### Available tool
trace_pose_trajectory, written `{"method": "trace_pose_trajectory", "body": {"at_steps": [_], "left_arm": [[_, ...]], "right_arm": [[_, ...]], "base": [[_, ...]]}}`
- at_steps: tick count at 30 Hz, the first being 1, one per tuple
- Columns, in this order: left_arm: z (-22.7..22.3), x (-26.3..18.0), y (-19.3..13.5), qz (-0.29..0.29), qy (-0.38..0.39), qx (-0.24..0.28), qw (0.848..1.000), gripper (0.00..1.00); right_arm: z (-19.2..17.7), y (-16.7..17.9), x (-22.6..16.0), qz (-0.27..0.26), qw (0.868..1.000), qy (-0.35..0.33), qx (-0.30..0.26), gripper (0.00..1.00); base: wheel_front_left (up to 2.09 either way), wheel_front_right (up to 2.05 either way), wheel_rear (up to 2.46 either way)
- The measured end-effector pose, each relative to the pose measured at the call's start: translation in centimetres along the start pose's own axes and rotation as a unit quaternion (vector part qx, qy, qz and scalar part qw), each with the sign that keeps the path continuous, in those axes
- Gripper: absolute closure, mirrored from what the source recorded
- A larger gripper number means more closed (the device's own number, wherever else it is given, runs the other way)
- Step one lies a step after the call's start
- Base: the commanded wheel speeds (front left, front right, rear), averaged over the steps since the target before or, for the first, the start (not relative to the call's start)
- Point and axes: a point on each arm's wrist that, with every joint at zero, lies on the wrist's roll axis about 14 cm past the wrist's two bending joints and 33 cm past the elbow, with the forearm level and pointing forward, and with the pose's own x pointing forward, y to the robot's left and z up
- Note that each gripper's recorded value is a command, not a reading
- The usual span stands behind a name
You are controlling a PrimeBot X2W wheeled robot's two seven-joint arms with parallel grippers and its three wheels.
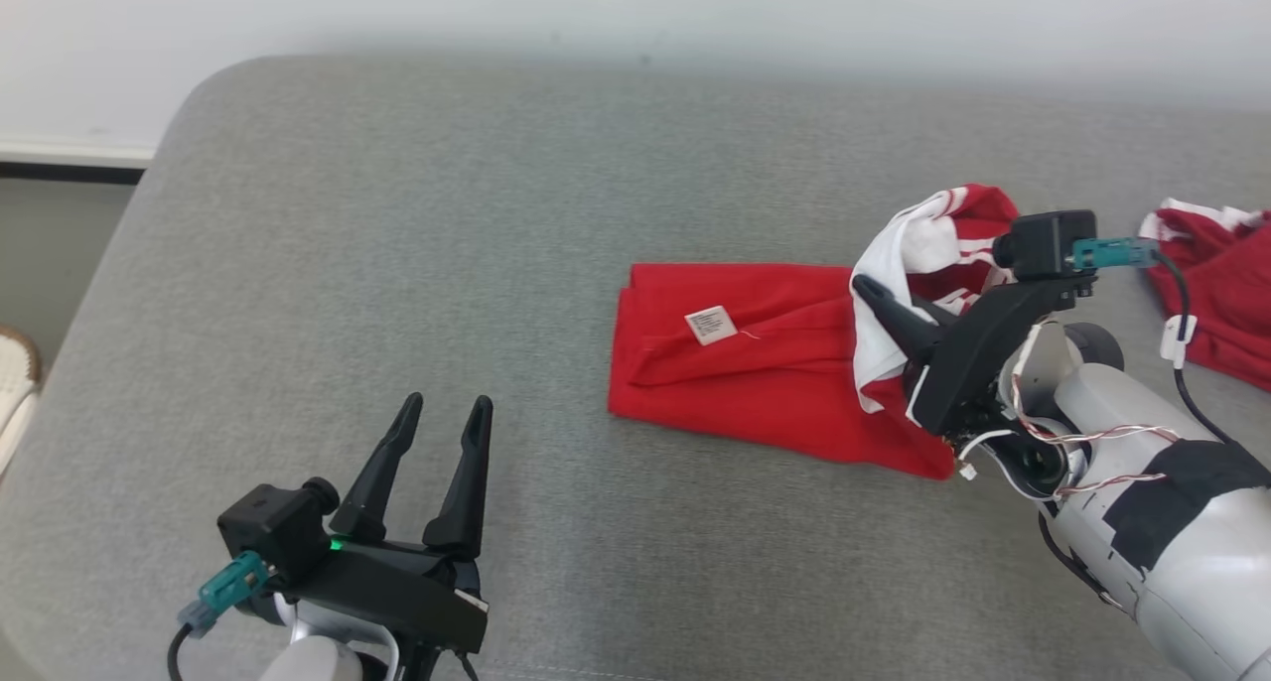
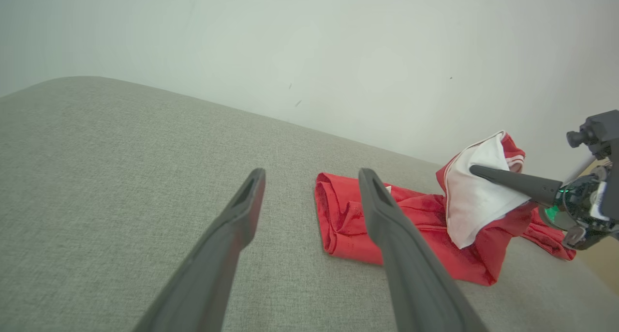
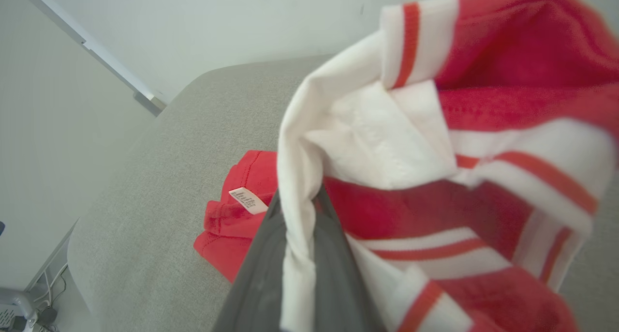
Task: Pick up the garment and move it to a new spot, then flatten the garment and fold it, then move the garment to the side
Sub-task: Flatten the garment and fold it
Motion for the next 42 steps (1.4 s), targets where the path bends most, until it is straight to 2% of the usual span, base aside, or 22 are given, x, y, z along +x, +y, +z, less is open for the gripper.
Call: {"method": "trace_pose_trajectory", "body": {"at_steps": [9,13,14,15,24,32,37,42], "left_arm": [[0.3,-1.4,1.9,0.035,-0.007,-0.001,0.999,0.00],[0.6,-1.8,2.8,0.048,-0.011,-0.001,0.999,0.00],[0.7,-1.8,2.9,0.051,-0.012,0.000,0.999,0.00],[0.7,-1.9,3.0,0.052,-0.012,0.000,0.999,0.00],[1.4,-1.9,3.3,0.055,-0.023,0.000,0.998,0.00],[1.6,-1.5,3.0,0.047,-0.026,0.003,0.999,0.00],[0.9,-1.4,2.4,0.037,-0.018,0.004,0.999,0.00],[0.5,-1.1,1.5,0.019,-0.012,0.008,1.000,0.00]], "right_arm": [[-2.3,2.1,3.2,0.013,0.997,0.071,-0.027,0.99],[-2.7,3.3,4.2,0.024,0.996,0.086,-0.031,0.48],[-2.8,3.9,4.5,0.029,0.995,0.088,-0.031,0.10],[-2.9,4.3,4.6,0.034,0.995,0.091,-0.032,0.00],[-2.7,6.5,4.9,0.054,0.994,0.086,-0.030,0.00],[0.1,8.3,4.1,0.081,0.997,0.019,-0.003,0.00],[1.9,7.1,2.6,0.071,0.996,-0.039,0.034,0.00],[3.6,4.1,0.3,0.044,0.993,-0.096,0.057,0.00]], "base": [[0.00,0.00,0.00],[0.00,0.00,0.00],[0.00,0.00,0.00],[0.00,0.00,0.00],[0.00,0.00,0.00],[0.00,0.00,0.00],[0.00,0.00,0.00],[0.00,0.00,0.00]]}}
